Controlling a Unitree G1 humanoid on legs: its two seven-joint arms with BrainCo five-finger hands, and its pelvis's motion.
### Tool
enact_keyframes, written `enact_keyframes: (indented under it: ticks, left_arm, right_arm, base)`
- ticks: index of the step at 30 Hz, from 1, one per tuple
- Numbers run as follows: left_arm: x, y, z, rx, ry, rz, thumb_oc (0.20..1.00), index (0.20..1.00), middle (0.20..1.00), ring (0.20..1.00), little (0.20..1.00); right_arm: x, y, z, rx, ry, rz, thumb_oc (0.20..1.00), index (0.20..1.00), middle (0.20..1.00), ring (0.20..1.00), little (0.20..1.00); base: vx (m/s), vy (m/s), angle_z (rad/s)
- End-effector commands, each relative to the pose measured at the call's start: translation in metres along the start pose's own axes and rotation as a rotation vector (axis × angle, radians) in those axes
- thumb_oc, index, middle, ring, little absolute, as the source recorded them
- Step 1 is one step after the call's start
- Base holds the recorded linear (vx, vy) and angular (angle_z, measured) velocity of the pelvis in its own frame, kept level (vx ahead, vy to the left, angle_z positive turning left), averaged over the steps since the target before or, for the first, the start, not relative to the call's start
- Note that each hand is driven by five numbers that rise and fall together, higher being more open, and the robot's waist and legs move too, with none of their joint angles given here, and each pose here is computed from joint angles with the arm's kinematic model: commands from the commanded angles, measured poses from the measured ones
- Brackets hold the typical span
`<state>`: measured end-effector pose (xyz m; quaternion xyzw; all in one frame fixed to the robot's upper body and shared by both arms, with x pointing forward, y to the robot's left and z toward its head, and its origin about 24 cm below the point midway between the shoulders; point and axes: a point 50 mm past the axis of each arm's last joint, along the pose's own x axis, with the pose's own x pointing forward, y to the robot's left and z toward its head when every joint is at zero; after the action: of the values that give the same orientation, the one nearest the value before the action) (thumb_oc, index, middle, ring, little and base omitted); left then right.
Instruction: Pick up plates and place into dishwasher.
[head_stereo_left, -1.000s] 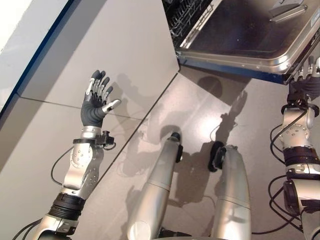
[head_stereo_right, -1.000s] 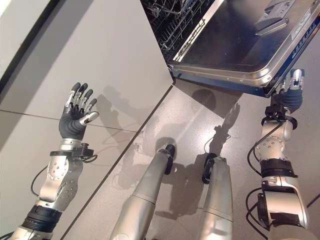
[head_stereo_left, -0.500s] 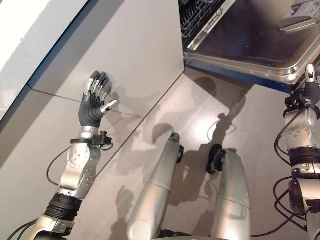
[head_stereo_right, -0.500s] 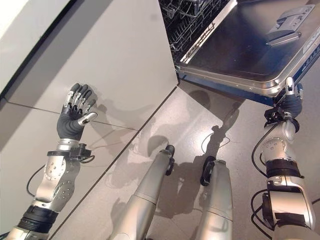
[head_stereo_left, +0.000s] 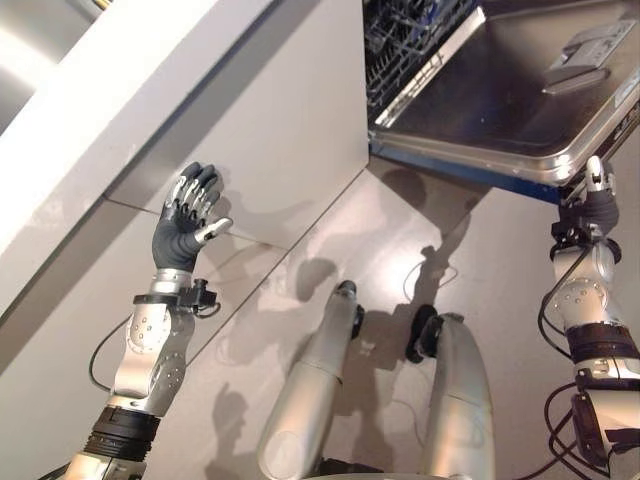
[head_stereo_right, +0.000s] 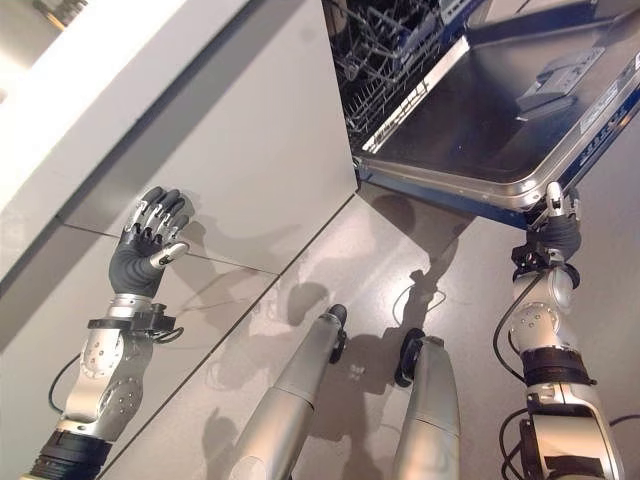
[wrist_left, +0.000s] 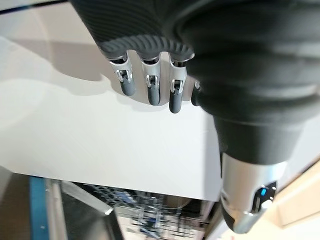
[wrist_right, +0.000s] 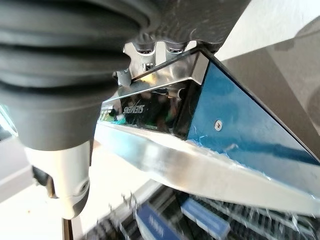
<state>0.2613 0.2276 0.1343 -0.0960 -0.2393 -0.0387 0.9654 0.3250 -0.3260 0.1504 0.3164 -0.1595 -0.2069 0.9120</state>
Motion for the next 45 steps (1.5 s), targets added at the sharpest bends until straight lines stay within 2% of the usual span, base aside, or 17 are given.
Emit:
enact_keyframes:
  ticks: [1, 11, 25, 33, 36, 45]
  left_arm:
    - [0.001, 0.014, 0.033, 0.022, -0.125, -0.019, 1.0, 1.0, 1.0, 1.0, 1.0]
    - [-0.012, 0.022, 0.025, 0.023, -0.027, -0.066, 1.0, 1.0, 1.0, 1.0, 1.0]
    - [-0.032, 0.034, 0.012, 0.027, 0.098, -0.007, 1.0, 1.0, 1.0, 1.0, 1.0]
    - [-0.03, 0.026, 0.008, -0.006, 0.089, 0.031, 1.0, 1.0, 1.0, 1.0, 1.0]
    - [-0.029, 0.023, 0.006, -0.012, 0.088, 0.056, 1.0, 1.0, 1.0, 1.0, 1.0]
    - [-0.021, 0.006, -0.001, -0.08, 0.061, 0.098, 1.0, 1.0, 1.0, 1.0, 1.0]
  right_arm:
    - [-0.004, 0.107, 0.041, 0.067, -0.201, 0.489, 1.0, 1.0, 1.0, 1.0, 1.0]
    - [-0.017, 0.102, 0.019, 0.04, -0.142, 0.473, 1.0, 1.0, 1.0, 1.0, 1.0]
    - [-0.036, 0.127, 0.003, -0.027, -0.091, 0.467, 1.0, 1.0, 1.0, 1.0, 1.0]
    - [-0.042, 0.111, -0.009, -0.171, -0.061, 0.386, 1.0, 1.0, 1.0, 1.0, 1.0]
    - [-0.047, 0.118, -0.005, -0.219, -0.088, 0.457, 1.0, 1.0, 1.0, 1.0, 1.0]
    - [-0.083, 0.169, -0.019, -0.27, -0.12, 0.735, 1.0, 1.0, 1.0, 1.0, 1.0]
  base:
    - [0.16, 0.007, 0.13]
    - [0.2, -0.007, 0.3]
    - [0.15, 0.032, 0.34]
    - [-0.1, 0.022, -0.09]
    - [-0.12, 0.025, -0.16]
    - [-0.1, 0.072, -0.14]
